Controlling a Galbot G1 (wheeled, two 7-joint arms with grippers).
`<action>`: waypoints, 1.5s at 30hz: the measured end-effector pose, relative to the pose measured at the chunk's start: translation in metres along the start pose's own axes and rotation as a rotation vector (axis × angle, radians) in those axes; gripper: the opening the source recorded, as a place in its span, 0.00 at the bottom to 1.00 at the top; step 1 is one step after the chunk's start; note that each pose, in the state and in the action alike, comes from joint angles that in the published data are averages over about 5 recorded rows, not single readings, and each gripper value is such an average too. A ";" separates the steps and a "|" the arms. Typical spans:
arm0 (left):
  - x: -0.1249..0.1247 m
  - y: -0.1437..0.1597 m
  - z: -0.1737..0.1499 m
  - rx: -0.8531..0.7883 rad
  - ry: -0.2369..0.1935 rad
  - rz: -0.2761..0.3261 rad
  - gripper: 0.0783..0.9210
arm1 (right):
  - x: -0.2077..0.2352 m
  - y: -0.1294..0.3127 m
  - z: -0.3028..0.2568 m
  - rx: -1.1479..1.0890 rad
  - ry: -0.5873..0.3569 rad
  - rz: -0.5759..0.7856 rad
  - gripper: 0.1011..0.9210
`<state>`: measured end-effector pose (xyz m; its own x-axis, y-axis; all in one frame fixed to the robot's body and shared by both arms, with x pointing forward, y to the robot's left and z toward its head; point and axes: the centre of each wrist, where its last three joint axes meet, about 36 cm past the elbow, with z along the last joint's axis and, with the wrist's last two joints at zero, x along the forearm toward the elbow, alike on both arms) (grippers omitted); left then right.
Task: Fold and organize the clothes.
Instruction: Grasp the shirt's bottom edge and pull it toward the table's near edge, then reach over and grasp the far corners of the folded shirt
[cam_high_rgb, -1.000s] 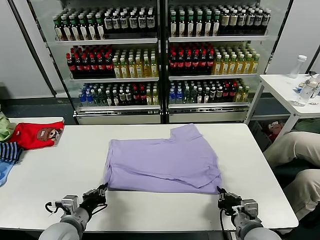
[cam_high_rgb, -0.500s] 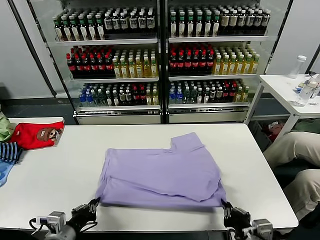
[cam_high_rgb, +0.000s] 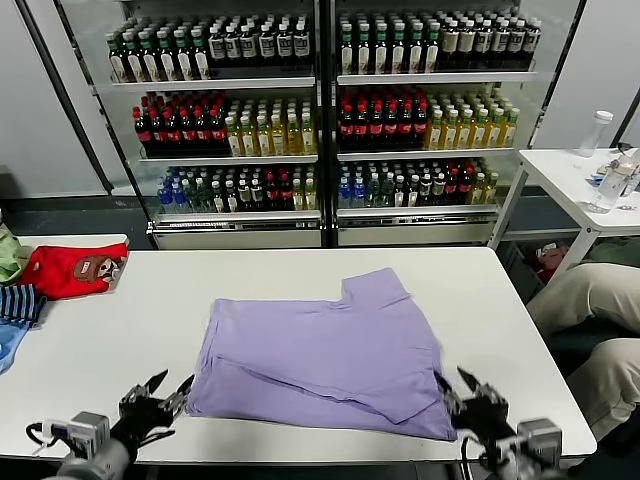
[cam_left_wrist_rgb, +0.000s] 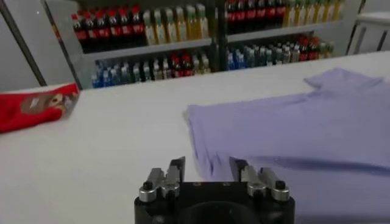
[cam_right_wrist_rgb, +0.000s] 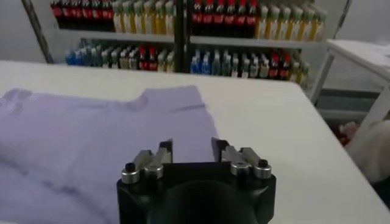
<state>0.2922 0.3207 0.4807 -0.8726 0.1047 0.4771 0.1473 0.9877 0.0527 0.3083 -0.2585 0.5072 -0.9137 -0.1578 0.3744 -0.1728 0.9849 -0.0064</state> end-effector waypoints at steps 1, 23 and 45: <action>-0.006 0.001 -0.003 0.003 -0.010 0.004 0.78 | -0.011 -0.001 -0.002 -0.002 -0.009 -0.001 0.71; -0.168 0.043 -0.033 0.042 -0.033 0.048 0.88 | -0.263 -0.002 -0.055 -0.066 0.015 0.102 0.88; -0.244 0.071 -0.034 0.017 0.032 0.037 0.74 | -0.347 0.028 -0.040 -0.129 0.155 0.139 0.76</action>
<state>0.5314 0.3610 0.3974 -0.8511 0.1373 0.5067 0.1708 0.9851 0.0199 0.6358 -0.1736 0.4145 -0.8566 -0.0174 0.5157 0.0080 0.9989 0.0470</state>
